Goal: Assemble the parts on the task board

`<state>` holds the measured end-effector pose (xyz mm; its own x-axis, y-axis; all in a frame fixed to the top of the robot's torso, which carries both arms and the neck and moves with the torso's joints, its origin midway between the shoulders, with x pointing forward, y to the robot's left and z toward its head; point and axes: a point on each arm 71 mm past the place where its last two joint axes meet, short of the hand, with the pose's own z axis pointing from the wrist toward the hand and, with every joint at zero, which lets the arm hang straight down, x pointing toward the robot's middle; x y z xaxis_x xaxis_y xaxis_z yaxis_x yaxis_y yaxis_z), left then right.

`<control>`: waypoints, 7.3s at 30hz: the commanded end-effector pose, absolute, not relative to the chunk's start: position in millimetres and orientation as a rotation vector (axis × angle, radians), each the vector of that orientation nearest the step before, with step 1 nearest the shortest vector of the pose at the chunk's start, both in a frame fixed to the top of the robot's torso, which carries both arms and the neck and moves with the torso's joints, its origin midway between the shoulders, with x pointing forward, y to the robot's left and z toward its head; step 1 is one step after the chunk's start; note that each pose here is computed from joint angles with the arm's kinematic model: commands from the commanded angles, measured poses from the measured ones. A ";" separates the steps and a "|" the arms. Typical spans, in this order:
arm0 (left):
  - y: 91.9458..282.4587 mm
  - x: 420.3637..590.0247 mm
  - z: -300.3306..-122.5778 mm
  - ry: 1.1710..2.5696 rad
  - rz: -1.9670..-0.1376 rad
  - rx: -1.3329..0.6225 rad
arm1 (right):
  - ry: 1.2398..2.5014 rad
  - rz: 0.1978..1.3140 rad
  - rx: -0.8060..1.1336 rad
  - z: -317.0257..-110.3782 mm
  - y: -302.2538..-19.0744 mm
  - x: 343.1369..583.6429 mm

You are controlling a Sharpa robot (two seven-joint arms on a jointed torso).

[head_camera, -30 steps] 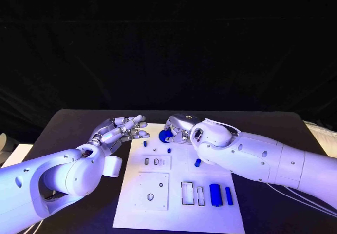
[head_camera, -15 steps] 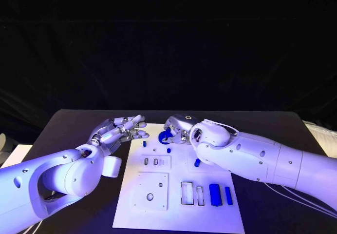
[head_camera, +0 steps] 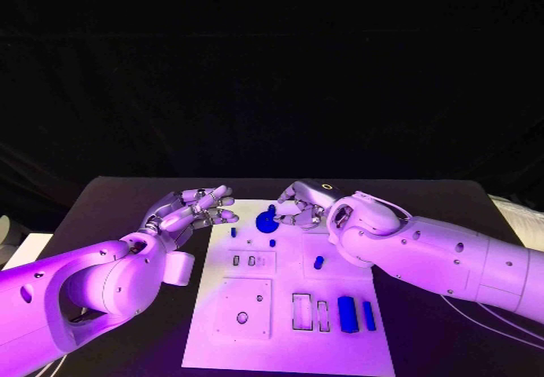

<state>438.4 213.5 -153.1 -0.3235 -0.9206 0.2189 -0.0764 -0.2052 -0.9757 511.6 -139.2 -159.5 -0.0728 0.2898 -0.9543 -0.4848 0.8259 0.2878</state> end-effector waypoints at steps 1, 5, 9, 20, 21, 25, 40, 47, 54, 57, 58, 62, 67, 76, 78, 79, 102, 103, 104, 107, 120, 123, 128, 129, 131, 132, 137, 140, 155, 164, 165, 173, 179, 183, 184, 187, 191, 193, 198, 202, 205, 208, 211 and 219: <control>213.1 439.3 -152.2 1.377 -1.626 -1.216 | 1.459 0.812 -0.060 -150.2 -152.1 508.2; 215.4 442.1 -153.3 1.372 -1.621 -1.217 | 1.497 0.872 0.032 -148.3 -193.0 507.3; 216.6 444.5 -154.4 1.370 -1.617 -1.218 | 1.517 0.892 0.099 -149.7 -224.5 507.5; 214.8 449.1 -157.9 1.376 -1.620 -1.220 | 1.543 0.838 0.197 -165.1 -283.2 504.6; 214.8 449.4 -158.1 1.376 -1.620 -1.220 | 1.547 0.832 0.199 -167.6 -285.7 504.6; 215.0 450.5 -159.0 1.376 -1.617 -1.221 | 1.566 0.812 0.204 -176.2 -292.3 505.0; 216.1 453.1 -161.0 1.374 -1.610 -1.224 | 1.613 0.774 0.203 -201.3 -299.8 502.2; 216.3 453.4 -161.4 1.374 -1.608 -1.225 | 1.626 0.765 0.201 -208.1 -299.3 504.2; 216.1 453.4 -161.4 1.374 -1.609 -1.225 | 1.636 0.761 0.197 -213.5 -297.0 506.9; 216.1 453.5 -161.5 1.374 -1.608 -1.225 | 1.640 0.760 0.192 -214.6 -296.1 507.4; 216.1 453.5 -161.5 1.374 -1.608 -1.225 | 1.641 0.760 0.191 -214.8 -295.8 507.5; 216.2 453.5 -161.5 1.374 -1.608 -1.225 | 1.643 0.759 0.187 -215.4 -295.2 508.1; 216.1 453.4 -161.5 1.374 -1.609 -1.225 | 1.648 0.759 0.184 -216.2 -294.3 508.6; 216.2 453.3 -161.5 1.375 -1.608 -1.225 | 1.659 0.756 0.179 -217.7 -292.8 509.9; 216.3 453.2 -161.5 1.375 -1.608 -1.225 | 1.662 0.753 0.177 -218.1 -292.7 510.2; 216.3 453.2 -161.5 1.375 -1.608 -1.226 | 1.663 0.751 0.177 -218.3 -292.8 510.3; 216.7 453.3 -161.5 1.375 -1.606 -1.226 | 1.601 0.691 0.191 -214.6 -290.1 511.8; 216.9 453.5 -161.6 1.374 -1.605 -1.226 | 1.593 0.690 0.194 -213.2 -288.8 511.2; 217.2 453.6 -161.7 1.374 -1.604 -1.227 | 1.585 0.690 0.197 -211.5 -286.9 510.4; 218.1 454.3 -161.9 1.372 -1.601 -1.227 | 1.571 0.702 0.201 -205.2 -278.6 507.5; 218.1 460.4 -164.4 1.368 -1.598 -1.228 | 1.579 0.822 0.085 -178.7 -190.2 487.4; 218.1 462.0 -165.1 1.367 -1.596 -1.229 | 1.595 0.843 0.026 -181.8 -164.4 481.6; 217.4 464.1 -166.2 1.366 -1.594 -1.229 | 1.641 0.852 -0.060 -192.9 -130.0 472.8; 217.1 464.5 -166.3 1.366 -1.594 -1.229 | 1.657 0.848 -0.075 -196.1 -124.3 471.4; 216.4 464.9 -166.6 1.366 -1.595 -1.229 | 1.681 0.842 -0.102 -201.9 -114.4 469.3; 216.1 465.1 -166.7 1.366 -1.594 -1.229 | 1.693 0.840 -0.117 -206.0 -108.2 467.7; 215.8 465.3 -166.8 1.366 -1.593 -1.230 | 1.716 0.835 -0.159 -216.5 -91.2 462.5; 215.0 465.4 -166.8 1.368 -1.595 -1.229 | 1.735 0.822 -0.184 -222.4 -82.9 459.3; 211.8 466.7 -167.7 1.371 -1.600 -1.228 | 1.779 0.756 -0.245 -235.3 -72.7 455.8; 212.5 466.7 -167.9 1.370 -1.598 -1.229 | 1.758 0.723 -0.259 -235.7 -76.0 456.9; 212.5 466.7 -167.9 1.370 -1.598 -1.229 | 1.746 0.719 -0.266 -235.2 -76.2 456.5; 213.1 466.6 -168.1 1.370 -1.598 -1.229 | 1.759 0.680 -0.303 -239.6 -78.4 455.0; 213.0 466.4 -168.1 1.370 -1.598 -1.229 | 1.808 0.667 -0.320 -243.8 -76.3 454.6; 212.9 466.4 -168.1 1.370 -1.599 -1.229 | 1.829 0.658 -0.326 -245.6 -75.5 454.6; 212.9 466.4 -168.1 1.370 -1.598 -1.229 | 1.832 0.656 -0.327 -245.9 -75.5 454.7; 213.1 466.4 -168.1 1.370 -1.598 -1.229 | 1.836 0.652 -0.324 -246.3 -75.8 455.1; 213.2 466.4 -168.1 1.370 -1.598 -1.229 | 1.838 0.646 -0.315 -246.4 -76.2 455.4; 213.2 466.4 -168.1 1.370 -1.597 -1.229 | 1.837 0.645 -0.313 -246.3 -76.3 455.5; 213.3 466.5 -168.2 1.370 -1.597 -1.229 | 1.835 0.642 -0.307 -246.1 -76.8 455.5; 213.3 466.5 -168.1 1.370 -1.597 -1.229 | 1.835 0.641 -0.306 -246.0 -76.9 455.5; 213.3 466.4 -168.1 1.370 -1.597 -1.230 | 1.834 0.639 -0.304 -245.9 -76.9 455.6; 213.4 466.4 -168.1 1.370 -1.597 -1.230 | 1.829 0.639 -0.299 -245.6 -76.9 455.8; 213.4 466.4 -168.1 1.370 -1.596 -1.230 | 1.819 0.640 -0.289 -244.8 -77.0 456.1; 213.6 466.5 -168.2 1.371 -1.596 -1.230 | 1.765 0.663 -0.245 -240.1 -76.9 456.7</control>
<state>466.9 215.3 -169.3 -0.2963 -0.9320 0.2087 -0.0791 -0.1938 -0.9778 456.2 -71.8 -233.0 -0.2952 0.1810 -0.9382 -0.5247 0.7899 0.3175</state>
